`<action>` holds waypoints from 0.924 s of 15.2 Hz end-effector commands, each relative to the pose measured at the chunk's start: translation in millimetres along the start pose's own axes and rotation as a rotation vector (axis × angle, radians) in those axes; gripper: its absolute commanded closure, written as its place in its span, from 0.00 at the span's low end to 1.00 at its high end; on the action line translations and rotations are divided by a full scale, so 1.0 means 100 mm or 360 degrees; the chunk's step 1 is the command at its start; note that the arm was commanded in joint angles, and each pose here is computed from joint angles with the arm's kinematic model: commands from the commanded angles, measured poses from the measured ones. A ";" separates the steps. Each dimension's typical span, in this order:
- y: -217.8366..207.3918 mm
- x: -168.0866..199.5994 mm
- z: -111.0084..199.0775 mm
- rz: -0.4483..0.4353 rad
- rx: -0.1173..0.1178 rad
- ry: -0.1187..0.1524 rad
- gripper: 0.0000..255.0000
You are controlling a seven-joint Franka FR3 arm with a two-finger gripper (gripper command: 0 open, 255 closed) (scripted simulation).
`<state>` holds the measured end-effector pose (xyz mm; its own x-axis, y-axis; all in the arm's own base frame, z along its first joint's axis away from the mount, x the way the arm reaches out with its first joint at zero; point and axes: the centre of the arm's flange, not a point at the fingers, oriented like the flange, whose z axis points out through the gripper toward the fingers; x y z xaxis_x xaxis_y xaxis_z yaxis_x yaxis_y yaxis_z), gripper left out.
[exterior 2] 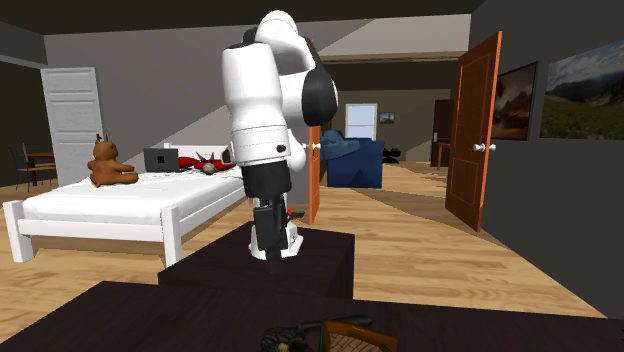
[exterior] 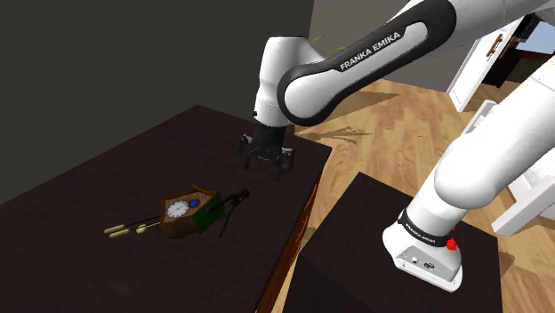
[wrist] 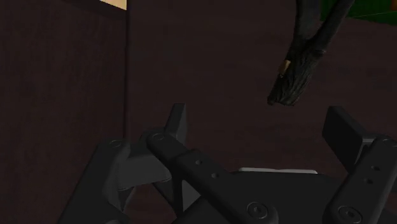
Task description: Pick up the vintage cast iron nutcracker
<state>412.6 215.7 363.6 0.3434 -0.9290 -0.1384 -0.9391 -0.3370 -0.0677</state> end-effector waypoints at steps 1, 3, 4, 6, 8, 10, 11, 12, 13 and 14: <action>-0.16 -0.08 0.18 0.0141 0.0011 -0.0027 0.00; -0.33 -0.13 0.35 0.0270 0.0020 -0.0051 0.00; -0.42 -0.15 0.44 0.0334 0.0025 -0.0063 0.00; -0.59 -0.18 0.60 0.0454 0.0034 -0.0085 0.00; -0.58 -0.16 0.70 0.0454 0.0034 -0.0085 0.00; -0.58 -0.15 0.81 0.0454 0.0034 -0.0085 0.00; -0.57 -0.14 0.86 0.0454 0.0034 -0.0085 0.00; -0.57 -0.13 0.91 0.0454 0.0034 -0.0085 0.00; -0.57 -0.13 0.97 0.0454 0.0034 -0.0085 0.00; -0.56 -0.12 1.00 0.0454 0.0034 -0.0085 0.00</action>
<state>463.2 261.1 275.3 0.0662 -0.9762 -0.2063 -0.9975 -0.0595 -0.0388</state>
